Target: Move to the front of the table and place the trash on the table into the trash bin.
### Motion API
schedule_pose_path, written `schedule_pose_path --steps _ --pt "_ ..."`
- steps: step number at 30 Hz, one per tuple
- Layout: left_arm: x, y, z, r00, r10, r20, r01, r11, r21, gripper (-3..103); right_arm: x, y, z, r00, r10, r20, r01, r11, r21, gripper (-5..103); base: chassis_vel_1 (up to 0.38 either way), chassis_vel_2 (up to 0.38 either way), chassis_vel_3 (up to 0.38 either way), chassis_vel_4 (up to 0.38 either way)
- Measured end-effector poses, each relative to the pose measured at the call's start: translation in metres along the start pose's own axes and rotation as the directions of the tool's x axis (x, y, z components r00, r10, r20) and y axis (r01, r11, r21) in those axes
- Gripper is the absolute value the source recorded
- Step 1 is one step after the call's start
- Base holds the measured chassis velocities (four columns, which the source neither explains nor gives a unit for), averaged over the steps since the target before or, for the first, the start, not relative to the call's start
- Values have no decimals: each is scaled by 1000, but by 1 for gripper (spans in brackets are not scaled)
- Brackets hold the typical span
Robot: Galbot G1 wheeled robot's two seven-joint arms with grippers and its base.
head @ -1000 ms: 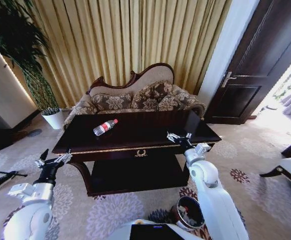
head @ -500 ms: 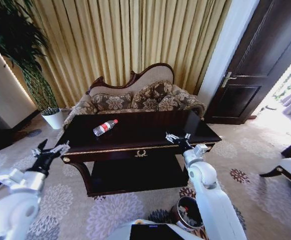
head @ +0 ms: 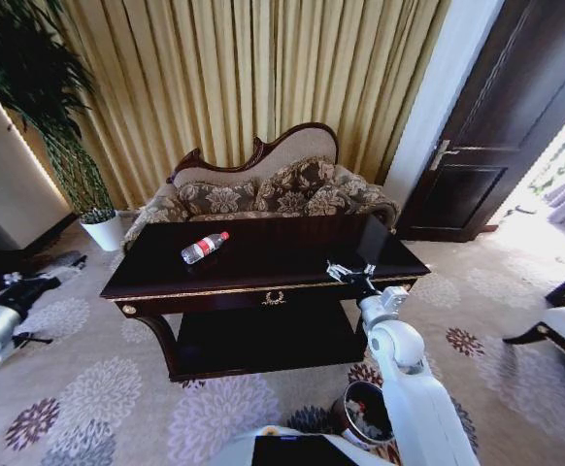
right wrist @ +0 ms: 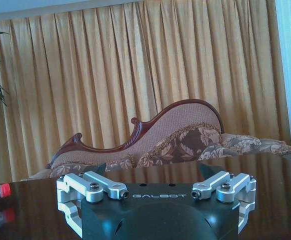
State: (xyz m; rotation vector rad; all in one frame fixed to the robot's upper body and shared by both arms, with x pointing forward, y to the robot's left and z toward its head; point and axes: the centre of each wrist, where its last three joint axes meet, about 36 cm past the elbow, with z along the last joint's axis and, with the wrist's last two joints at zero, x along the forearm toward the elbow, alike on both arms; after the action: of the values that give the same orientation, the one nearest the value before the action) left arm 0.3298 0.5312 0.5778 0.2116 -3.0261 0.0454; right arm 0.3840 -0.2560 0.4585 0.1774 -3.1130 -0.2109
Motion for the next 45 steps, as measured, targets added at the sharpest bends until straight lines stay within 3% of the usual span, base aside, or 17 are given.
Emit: schedule_pose_path --steps 3,5,6,8,12,15,24,26,28,29,31,35,38,40,42,43,45 --pt "-8 4 0 1000 14 6 -14 1000 -2 100 0 1 1 1000 -2 -1 2 1000 -2 100 0 0 0 0" --pt "-32 11 1 995 100 31 -100 995 -3 100 -1 3 4 1000 -4 -8 3 1000 -4 100 0 0 0 0" --pt "-32 11 1 995 100 31 -100 995 -3 100 -1 3 4 1000 -4 -8 3 1000 -4 100 0 0 0 0" --pt "-49 14 5 980 197 37 -197 980 17 100 -2 2 6 1000 0 -13 0 1000 -2 100 0 0 0 0" --pt "-65 17 9 966 259 19 -260 965 39 100 -2 1 10 1000 6 -14 -6 1000 2 100 0 0 0 0" --pt "-92 26 16 938 345 -7 -343 935 93 100 -2 -4 14 1000 20 -17 -20 1000 6 100 0 0 0 0" --pt "-123 29 -11 924 371 -88 -360 926 116 100 -5 -2 24 1000 20 -23 -20 1000 -2 100 0 0 0 0" --pt "-124 25 -15 927 354 -122 -342 933 113 100 -6 1 28 1000 16 -26 -16 1000 -4 100 0 0 0 0" --pt "-124 17 -23 935 300 -188 -287 953 93 100 -8 5 32 1000 4 -28 -4 1000 -9 100 0 0 0 0" --pt "-124 17 -23 935 300 -188 -287 953 93 100 -8 5 32 1000 4 -28 -4 1000 -9 100 0 0 0 0" --pt "-123 7 -33 944 210 -256 -202 978 55 100 -10 9 34 1000 -3 -28 3 1000 -12 100 0 0 0 0" --pt "-120 -7 -42 949 153 -278 -153 988 22 100 -11 11 36 1000 -8 -29 7 1000 -14 100 0 0 0 0" --pt "-118 -16 -49 947 154 -281 -156 988 15 100 -11 11 37 1000 -9 -29 9 1000 -14 100 0 0 0 0" --pt "-113 -33 -56 942 194 -276 -197 980 17 100 -10 11 38 999 -9 -32 8 1000 -17 100 0 0 0 0" --pt "-107 -45 -59 926 269 -266 -273 962 24 100 -8 11 39 999 -7 -36 6 1000 -17 100 0 0 0 0" --pt "-107 -45 -59 926 269 -266 -273 962 24 100 -8 11 39 999 -7 -36 6 1000 -17 100 0 0 0 0" --pt "-108 -52 -59 903 339 -263 -344 938 28 100 -7 10 39 999 -6 -36 6 1000 -17 100 0 0 0 0"
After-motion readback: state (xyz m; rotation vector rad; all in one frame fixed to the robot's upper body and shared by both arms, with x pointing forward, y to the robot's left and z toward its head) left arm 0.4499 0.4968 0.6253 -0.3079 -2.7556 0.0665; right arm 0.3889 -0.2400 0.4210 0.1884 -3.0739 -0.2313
